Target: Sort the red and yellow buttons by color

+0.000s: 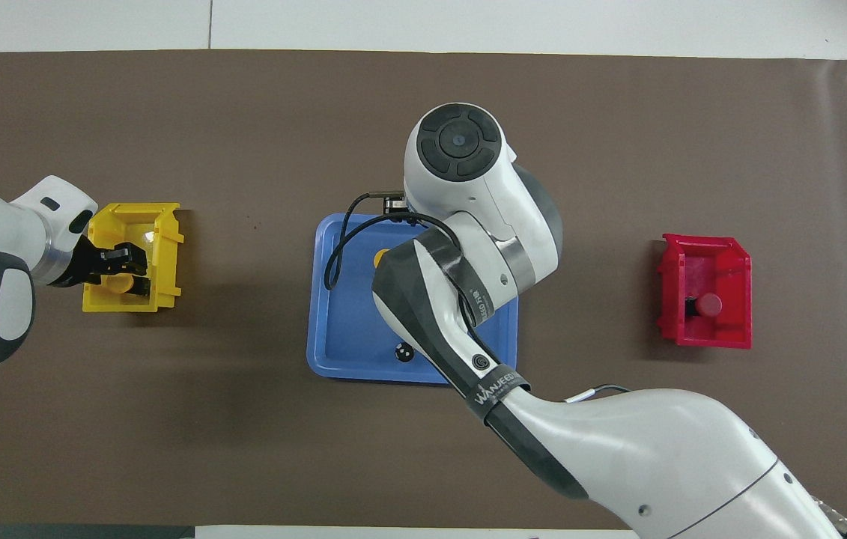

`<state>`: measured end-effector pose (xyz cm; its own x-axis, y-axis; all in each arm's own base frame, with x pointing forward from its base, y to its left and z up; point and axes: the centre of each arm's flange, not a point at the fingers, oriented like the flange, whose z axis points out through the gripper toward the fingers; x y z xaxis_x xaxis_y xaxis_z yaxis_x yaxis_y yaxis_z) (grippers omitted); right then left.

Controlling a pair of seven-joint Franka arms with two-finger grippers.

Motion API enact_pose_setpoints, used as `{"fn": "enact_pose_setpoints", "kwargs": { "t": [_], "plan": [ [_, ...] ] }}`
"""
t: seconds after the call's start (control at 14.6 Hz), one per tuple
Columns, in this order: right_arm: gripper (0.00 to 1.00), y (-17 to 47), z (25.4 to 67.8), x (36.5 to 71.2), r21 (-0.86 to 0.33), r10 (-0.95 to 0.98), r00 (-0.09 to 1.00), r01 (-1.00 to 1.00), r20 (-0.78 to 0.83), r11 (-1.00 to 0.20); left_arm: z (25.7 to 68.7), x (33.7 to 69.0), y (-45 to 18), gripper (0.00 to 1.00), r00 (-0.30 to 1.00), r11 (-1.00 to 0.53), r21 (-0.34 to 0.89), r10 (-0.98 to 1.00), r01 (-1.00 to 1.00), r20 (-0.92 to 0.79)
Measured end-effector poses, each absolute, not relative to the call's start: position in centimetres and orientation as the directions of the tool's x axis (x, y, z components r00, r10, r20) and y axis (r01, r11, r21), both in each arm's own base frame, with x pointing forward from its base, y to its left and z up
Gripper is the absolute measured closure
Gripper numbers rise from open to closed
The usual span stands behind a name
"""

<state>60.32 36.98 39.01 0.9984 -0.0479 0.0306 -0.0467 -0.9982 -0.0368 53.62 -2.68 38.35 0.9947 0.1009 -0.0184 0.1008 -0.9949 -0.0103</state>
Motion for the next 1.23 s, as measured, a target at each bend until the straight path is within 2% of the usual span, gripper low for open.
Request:
{"fn": "enact_pose_setpoints", "kwargs": {
  "t": [0.07, 0.27, 0.41, 0.48, 0.55, 1.16, 1.23],
  "plan": [
    [0.39, 36.9, 38.7, 60.1, -0.034, -0.044, 0.999, -0.043, 0.026, -0.999, 39.6, 54.0, -3.2, 0.08, 0.995, -0.996, -0.012, 0.092, 0.091, -0.029],
    [0.37, 36.5, 37.7, 59.1, -0.034, -0.036, 0.999, -0.035, 0.027, -0.999, 47.0, 55.0, -3.6, 0.07, 0.994, -0.997, -0.022, 0.071, 0.069, -0.087],
    [0.37, 36.1, 36.7, 58.3, -0.034, -0.029, 0.999, -0.028, 0.027, -0.999, 52.4, 54.5, -3.7, 0.04, 0.993, -0.998, -0.024, 0.056, 0.054, -0.105],
    [0.37, 35.9, 36.2, 58.0, -0.032, -0.026, 0.999, -0.025, 0.024, -0.999, 54.1, 54.1, -3.9, 0.0, 0.993, -0.999, -0.025, 0.05, 0.048, -0.105],
    [0.37, 35.8, 36.0, 57.7, -0.031, -0.022, 0.999, -0.021, 0.023, -0.999, 55.4, 53.7, -4.3, 0.0, 0.994, -0.999, -0.025, 0.042, 0.039, -0.102],
    [0.42, 35.8, 34.7, 56.3, -0.033, -0.009, 1.0, -0.008, 0.025, -0.999, 56.6, 52.8, -6.1, 0.0, 0.995, -1.0, -0.026, 0.007, 0.004, -0.096],
    [0.5, 35.9, 34.8, 56.2, -0.034, -0.008, 1.0, -0.007, 0.025, -0.999, 56.6, 52.8, -6.1, 0.0, 0.995, -1.0, -0.026, 0.007, 0.004, -0.095]
  ]
}}
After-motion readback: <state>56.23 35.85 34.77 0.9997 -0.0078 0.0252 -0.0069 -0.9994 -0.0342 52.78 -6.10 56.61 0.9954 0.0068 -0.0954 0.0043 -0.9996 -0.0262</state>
